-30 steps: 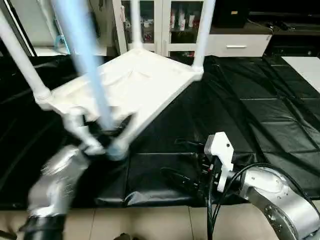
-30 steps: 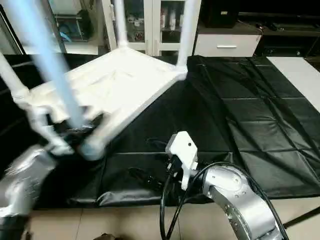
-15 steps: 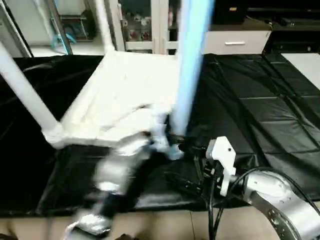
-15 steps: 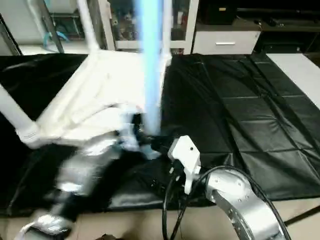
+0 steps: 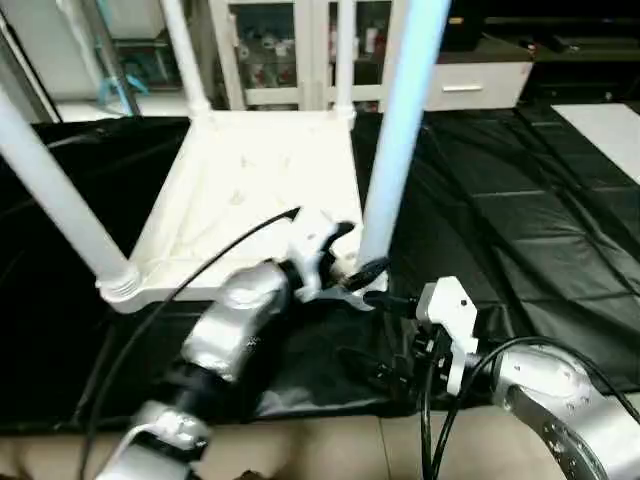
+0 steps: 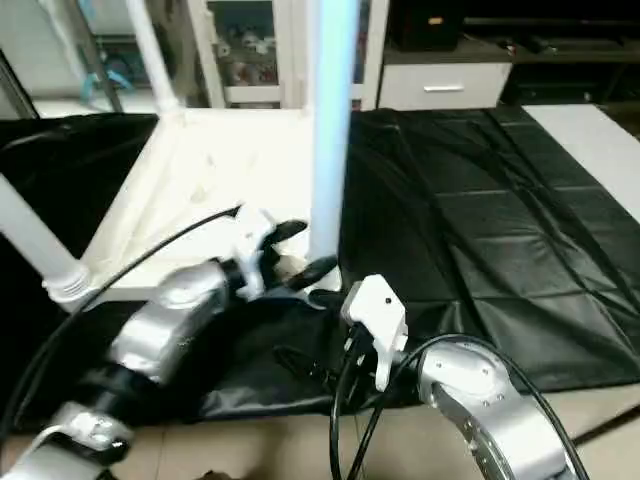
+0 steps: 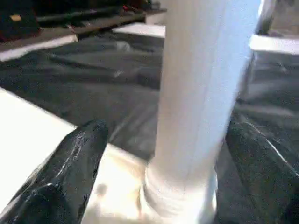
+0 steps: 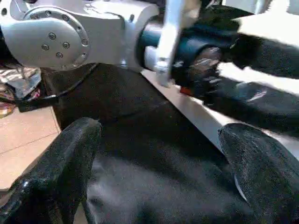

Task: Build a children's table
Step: Rotate table base

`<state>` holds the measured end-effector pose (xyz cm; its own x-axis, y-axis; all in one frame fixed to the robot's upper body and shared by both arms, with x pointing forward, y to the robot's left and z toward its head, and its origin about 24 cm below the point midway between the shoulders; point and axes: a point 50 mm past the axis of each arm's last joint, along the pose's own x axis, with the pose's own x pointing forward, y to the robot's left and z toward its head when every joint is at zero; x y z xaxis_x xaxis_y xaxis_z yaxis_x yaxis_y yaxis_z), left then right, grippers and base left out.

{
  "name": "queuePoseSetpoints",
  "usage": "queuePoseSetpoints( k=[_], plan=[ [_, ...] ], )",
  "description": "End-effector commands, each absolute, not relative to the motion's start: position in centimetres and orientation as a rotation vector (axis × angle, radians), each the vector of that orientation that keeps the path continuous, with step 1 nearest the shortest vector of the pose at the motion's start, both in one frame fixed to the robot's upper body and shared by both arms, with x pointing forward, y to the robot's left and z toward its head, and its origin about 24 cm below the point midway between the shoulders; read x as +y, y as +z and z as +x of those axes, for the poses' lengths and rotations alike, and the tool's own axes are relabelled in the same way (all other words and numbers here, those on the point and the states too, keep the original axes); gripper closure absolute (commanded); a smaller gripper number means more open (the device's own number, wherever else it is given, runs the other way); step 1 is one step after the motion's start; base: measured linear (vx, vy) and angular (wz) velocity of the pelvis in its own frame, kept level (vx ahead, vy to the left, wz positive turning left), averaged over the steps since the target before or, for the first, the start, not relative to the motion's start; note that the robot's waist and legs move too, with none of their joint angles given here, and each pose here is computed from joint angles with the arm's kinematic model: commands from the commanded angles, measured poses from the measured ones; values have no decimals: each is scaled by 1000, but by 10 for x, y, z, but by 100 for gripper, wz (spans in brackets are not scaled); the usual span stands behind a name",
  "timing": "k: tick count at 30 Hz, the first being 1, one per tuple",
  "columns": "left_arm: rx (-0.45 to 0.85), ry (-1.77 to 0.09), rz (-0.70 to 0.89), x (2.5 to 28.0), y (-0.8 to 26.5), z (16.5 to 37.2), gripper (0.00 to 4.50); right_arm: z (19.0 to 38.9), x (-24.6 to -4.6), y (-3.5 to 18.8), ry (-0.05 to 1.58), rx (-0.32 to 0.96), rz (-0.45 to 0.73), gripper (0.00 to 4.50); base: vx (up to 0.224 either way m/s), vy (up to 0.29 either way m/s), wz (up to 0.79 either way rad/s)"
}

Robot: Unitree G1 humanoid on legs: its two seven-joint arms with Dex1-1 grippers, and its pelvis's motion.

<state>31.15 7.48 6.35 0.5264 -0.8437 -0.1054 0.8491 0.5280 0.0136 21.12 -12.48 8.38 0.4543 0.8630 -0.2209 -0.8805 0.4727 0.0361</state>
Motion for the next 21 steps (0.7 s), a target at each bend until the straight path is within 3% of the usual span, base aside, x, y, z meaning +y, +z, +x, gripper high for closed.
queuePoseSetpoints(
  k=[1, 8, 16, 19, 21],
  plan=[
    [107, -1083, 83, 79, 64, 307, 0, 214, -131, 88, 1062, 205, -123, 5, 0, 0, 0],
    [222, -1161, 223, 109, 56, 312, 0, 219, -145, 89, 1067, 228, -187, 5, 0, 0, 0],
    [292, -1185, 328, 122, 60, 328, 76, 219, -163, 91, 1067, 280, -276, 0, 0, 0, 0],
    [318, -1222, 320, 123, 59, 329, 85, 223, -169, 92, 1022, 286, -289, 0, 0, 0, 0],
    [337, -1253, 305, 124, 58, 330, 121, 225, -174, 92, 992, 287, -294, 0, 0, 0, 0]
  ],
)
